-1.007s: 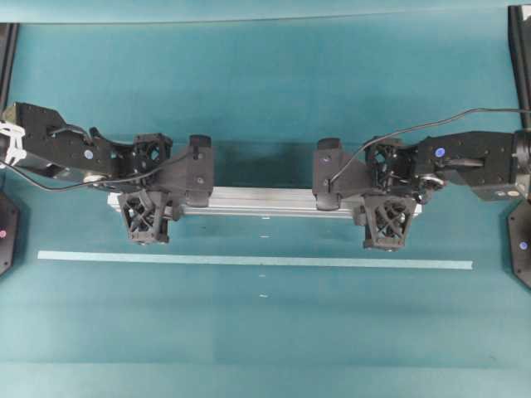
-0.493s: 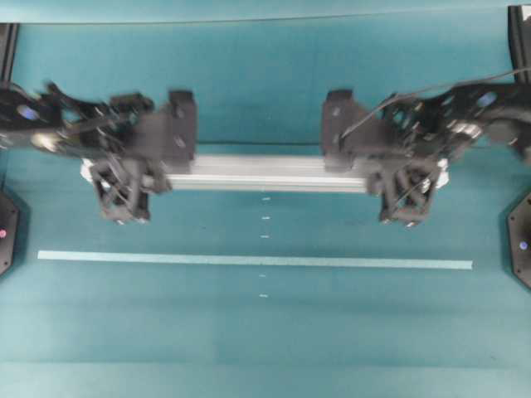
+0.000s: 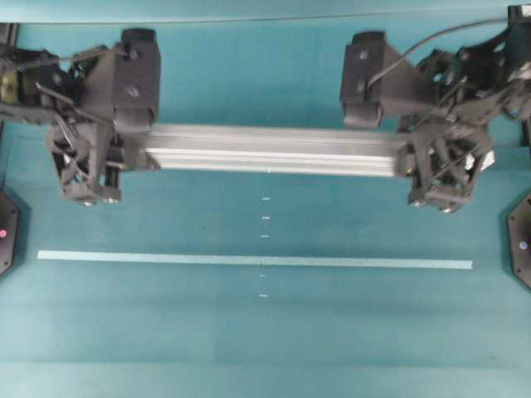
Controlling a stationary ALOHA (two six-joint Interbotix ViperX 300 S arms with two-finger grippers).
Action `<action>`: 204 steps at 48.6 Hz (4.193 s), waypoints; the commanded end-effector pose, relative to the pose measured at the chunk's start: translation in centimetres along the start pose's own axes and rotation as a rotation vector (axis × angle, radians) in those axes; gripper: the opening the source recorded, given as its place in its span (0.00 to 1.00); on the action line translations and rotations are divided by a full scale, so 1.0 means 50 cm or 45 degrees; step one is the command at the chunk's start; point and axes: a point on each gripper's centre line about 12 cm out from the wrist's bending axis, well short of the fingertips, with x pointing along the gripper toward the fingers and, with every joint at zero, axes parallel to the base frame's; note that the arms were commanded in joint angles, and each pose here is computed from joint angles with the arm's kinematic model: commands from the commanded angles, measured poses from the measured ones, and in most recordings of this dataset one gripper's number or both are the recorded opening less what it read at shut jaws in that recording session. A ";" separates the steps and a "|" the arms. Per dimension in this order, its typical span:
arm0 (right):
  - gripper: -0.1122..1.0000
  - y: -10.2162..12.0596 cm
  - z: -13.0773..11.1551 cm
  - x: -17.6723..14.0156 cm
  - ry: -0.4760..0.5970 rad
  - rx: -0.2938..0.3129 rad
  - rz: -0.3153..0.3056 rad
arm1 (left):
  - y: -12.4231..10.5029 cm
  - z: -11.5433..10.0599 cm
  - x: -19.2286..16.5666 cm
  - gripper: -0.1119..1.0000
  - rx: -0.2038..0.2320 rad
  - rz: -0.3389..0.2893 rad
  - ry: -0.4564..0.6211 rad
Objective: Lift the metal rail with both hands and move it towards you.
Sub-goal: 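Lift the rail with both grippers and carry it away from the front, then carry the held rail with both grippers back toward the front strip, then lower the rail with both grippers onto the table beside the strip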
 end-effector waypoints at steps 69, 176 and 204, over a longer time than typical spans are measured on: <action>0.46 0.028 0.038 -0.018 0.032 0.071 0.016 | -0.022 0.030 -0.058 0.38 -0.076 -0.021 -0.090; 0.46 0.079 -0.073 0.467 0.021 -0.023 0.051 | -0.135 -0.223 0.388 0.38 -0.139 -0.115 0.080; 0.46 0.074 -0.069 0.479 -0.001 -0.020 0.044 | -0.138 -0.232 0.407 0.38 -0.140 -0.116 0.100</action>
